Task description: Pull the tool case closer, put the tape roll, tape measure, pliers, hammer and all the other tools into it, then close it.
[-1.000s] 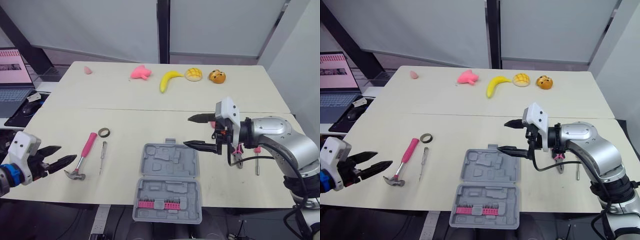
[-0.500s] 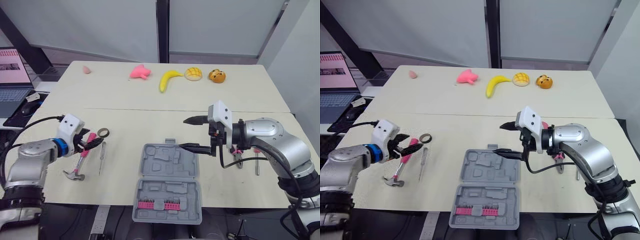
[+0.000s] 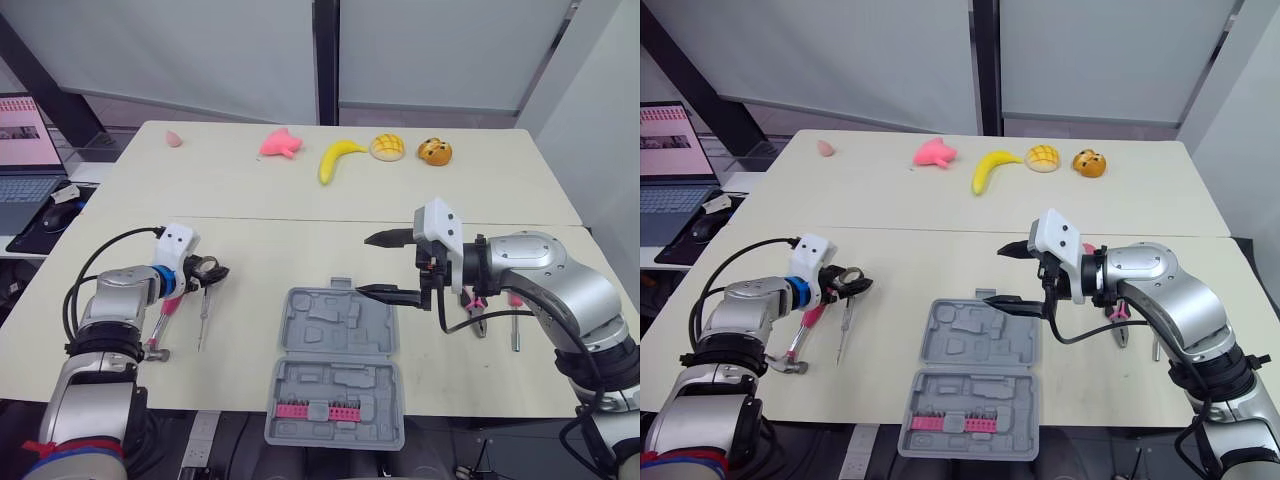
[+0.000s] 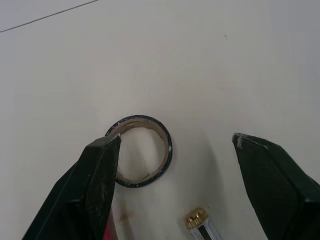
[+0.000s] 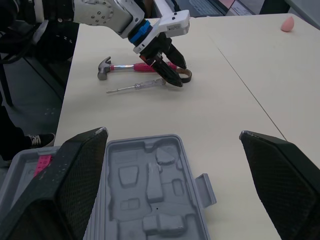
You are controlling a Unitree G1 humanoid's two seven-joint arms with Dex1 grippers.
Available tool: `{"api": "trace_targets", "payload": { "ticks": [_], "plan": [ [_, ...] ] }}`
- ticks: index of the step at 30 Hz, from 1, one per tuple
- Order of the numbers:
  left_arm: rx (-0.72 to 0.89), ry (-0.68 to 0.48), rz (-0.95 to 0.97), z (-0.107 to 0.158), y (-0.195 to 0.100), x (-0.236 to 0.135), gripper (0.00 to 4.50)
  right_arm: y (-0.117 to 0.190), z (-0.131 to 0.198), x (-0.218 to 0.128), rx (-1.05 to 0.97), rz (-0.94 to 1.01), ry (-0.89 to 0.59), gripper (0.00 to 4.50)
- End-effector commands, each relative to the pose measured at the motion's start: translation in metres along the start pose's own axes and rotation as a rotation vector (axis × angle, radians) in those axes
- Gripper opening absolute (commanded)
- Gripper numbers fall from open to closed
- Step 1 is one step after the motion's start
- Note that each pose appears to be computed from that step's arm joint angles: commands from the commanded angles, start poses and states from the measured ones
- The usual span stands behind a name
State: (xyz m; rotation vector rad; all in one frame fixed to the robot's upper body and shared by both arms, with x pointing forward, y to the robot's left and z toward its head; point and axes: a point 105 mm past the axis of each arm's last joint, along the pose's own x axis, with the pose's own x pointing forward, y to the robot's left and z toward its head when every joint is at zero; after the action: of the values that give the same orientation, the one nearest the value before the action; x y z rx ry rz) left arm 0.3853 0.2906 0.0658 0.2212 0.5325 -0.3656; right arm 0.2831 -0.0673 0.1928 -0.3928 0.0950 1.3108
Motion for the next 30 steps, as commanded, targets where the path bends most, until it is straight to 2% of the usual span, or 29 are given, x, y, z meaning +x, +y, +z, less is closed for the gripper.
{"api": "trace_targets", "payload": {
  "ticks": [1,4,13,14,18,22,26,30],
  "plan": [
    [0.019,0.0,0.005,0.008,0.001,0.006,3.66,0.004,0.013,-0.003,-0.055,0.001,-0.015,4.5],
    [0.012,0.011,0.007,0.007,0.0,0.009,3.1,0.004,0.013,-0.004,-0.051,-0.003,-0.013,4.5],
    [0.015,0.021,0.024,0.008,0.002,0.013,0.23,0.004,0.012,-0.009,-0.04,-0.022,-0.003,4.5],
    [0.016,0.014,0.027,0.01,0.003,0.012,0.03,0.004,0.012,-0.009,-0.039,-0.025,-0.002,4.5],
    [0.033,-0.023,-0.006,0.02,0.004,0.007,0.03,0.004,0.011,-0.009,-0.038,-0.032,-0.001,4.5],
    [0.08,-0.068,-0.123,0.031,-0.007,-0.002,0.03,0.005,0.009,-0.01,-0.039,-0.039,0.003,4.5],
    [0.109,-0.24,-0.321,0.051,-0.028,-0.029,0.03,0.006,0.005,-0.014,-0.041,-0.054,0.022,4.5],
    [0.098,-0.255,-0.42,0.052,-0.038,-0.056,0.03,0.011,-0.002,-0.019,-0.03,-0.065,0.045,4.5]
  ]
}}
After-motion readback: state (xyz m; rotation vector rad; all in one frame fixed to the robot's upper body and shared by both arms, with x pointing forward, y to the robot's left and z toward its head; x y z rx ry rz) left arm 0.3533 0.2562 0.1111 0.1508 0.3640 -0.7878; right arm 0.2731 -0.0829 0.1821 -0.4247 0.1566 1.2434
